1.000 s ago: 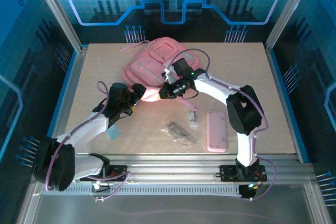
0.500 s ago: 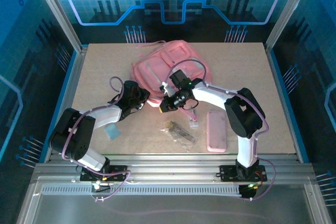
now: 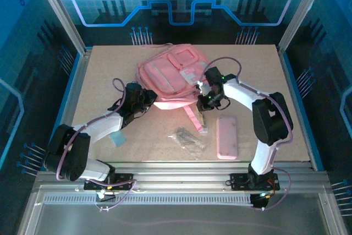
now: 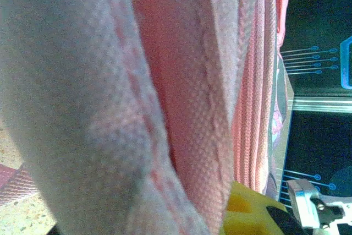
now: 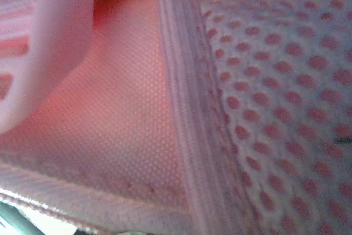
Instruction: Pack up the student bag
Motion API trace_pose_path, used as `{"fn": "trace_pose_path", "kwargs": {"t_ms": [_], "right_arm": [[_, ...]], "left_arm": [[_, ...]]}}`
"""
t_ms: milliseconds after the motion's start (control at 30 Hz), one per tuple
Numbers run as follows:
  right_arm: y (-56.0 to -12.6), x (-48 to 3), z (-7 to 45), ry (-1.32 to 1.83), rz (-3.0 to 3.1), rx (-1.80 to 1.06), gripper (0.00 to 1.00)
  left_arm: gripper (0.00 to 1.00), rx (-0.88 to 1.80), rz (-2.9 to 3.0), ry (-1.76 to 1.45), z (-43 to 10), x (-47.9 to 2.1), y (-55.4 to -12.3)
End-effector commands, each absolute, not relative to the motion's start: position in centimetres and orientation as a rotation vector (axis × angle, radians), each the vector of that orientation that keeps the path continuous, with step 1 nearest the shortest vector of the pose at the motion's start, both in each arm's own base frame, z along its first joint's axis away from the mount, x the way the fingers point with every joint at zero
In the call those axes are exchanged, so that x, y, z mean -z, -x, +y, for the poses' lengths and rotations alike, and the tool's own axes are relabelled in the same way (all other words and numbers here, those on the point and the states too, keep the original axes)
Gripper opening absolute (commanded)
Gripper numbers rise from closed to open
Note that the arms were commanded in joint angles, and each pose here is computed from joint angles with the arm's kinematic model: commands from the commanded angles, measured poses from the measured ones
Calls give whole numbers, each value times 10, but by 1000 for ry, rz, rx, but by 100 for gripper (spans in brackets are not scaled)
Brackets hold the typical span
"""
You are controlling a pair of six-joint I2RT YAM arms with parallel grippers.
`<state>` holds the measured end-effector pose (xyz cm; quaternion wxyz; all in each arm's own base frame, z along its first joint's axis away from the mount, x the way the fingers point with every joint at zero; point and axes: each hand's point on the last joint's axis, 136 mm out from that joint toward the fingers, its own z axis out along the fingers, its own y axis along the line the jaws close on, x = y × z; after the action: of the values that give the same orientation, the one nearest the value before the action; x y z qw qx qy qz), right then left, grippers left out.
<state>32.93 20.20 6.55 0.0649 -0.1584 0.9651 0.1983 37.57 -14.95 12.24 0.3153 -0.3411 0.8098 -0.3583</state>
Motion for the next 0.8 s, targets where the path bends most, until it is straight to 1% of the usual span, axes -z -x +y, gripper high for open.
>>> {"fn": "trace_pose_path", "kwargs": {"t_ms": [0, 133, 200, 233, 267, 300, 333, 367, 400, 467, 533, 567, 767], "right_arm": [[-347, -72, 119, 180, 2965, -170, 0], [-363, -85, 128, 164, 2896, -209, 0], [-365, -91, 137, 184, 2878, -277, 0], [-365, -94, 144, 205, 2863, -339, 7], [-362, -99, 153, 231, 2847, -419, 20], [-359, -103, 161, 254, 2836, -486, 32], [-355, -107, 166, 271, 2825, -537, 41], [-351, -111, 170, 284, 2814, -583, 49], [-347, -114, 171, 281, 2808, -605, 54], [-341, -121, 169, 261, 2795, -623, 58], [-337, -127, 168, 229, 2785, -646, 59], [-336, -129, 168, 219, 2781, -655, 60], [-346, -144, 190, 188, 2697, -728, 61]], "left_arm": [[0, 771, 2023, 921, -107, -135, -385], [0, 769, 2035, 915, -108, -135, -385], [0, 767, 2039, 903, -109, -136, -385], [0, 770, 2044, 895, -110, -137, -386], [0, 776, 2053, 891, -112, -138, -386], [9, 784, 2062, 888, -115, -137, -386], [23, 795, 2071, 887, -119, -136, -385], [45, 811, 2084, 888, -122, -134, -384], [60, 823, 2101, 893, -125, -131, -382], [76, 809, 2126, 908, -125, -127, -377], [94, 763, 2144, 905, -118, -125, -370], [99, 732, 2153, 893, -115, -126, -366], [99, 529, 2179, 751, -90, -146, -345]]}}
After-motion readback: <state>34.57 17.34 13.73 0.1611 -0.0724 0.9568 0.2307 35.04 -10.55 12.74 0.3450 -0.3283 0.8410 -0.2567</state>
